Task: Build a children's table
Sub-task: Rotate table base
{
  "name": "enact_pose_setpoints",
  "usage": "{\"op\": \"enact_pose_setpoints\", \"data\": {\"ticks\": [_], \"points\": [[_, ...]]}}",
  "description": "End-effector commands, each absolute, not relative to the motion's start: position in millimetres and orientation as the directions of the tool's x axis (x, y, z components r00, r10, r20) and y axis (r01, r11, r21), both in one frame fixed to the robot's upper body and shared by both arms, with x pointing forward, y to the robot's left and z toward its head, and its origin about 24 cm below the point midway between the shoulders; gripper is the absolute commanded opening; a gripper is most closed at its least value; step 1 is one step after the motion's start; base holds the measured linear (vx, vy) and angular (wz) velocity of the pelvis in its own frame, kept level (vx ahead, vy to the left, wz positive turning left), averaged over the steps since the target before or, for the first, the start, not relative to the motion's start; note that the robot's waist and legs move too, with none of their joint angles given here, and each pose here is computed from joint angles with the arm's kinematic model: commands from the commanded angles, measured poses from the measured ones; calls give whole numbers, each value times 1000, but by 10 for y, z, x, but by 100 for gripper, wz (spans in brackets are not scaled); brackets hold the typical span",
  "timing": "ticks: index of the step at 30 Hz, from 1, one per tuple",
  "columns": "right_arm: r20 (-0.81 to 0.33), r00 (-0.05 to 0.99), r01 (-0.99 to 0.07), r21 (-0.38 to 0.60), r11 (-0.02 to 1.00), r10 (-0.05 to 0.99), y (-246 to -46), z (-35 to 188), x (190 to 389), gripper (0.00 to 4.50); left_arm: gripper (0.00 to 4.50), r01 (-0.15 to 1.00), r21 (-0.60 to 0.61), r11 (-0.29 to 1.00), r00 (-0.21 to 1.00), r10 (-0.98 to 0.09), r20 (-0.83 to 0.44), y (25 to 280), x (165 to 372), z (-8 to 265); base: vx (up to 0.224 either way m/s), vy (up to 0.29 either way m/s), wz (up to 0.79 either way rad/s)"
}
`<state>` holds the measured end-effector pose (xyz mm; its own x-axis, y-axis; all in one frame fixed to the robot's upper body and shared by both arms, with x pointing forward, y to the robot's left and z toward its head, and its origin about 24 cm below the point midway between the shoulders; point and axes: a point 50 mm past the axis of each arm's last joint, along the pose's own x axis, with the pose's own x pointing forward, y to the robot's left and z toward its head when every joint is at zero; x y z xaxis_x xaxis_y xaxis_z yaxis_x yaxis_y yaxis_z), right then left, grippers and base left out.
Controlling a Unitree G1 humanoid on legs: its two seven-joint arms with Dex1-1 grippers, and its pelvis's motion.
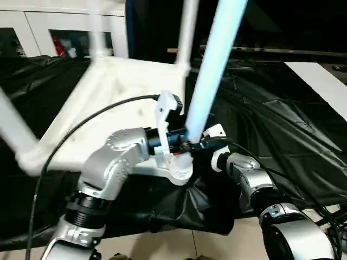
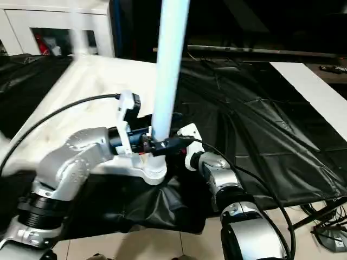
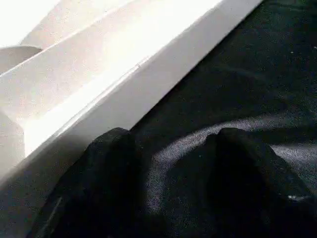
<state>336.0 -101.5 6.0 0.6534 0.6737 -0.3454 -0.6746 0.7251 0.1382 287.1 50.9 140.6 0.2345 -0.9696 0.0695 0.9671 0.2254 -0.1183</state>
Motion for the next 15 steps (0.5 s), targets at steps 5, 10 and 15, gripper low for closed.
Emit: {"op": "enact_pose_setpoints", "data": {"ticks": [5,10,15], "points": [[-299,538,-798,120,590,788,-694,171,3339,317,446,964,-75,256,258,-966,19,339,2937,1362,0,0,0],[-278,652,-722,58,690,705,-890,246,3449,317,446,927,44,372,375,-916,-144,538,3096,1181,0,0,0],[-250,701,-681,46,731,668,-1101,322,3503,317,446,927,60,369,374,-906,-200,747,3085,1113,0,0,0]]}}
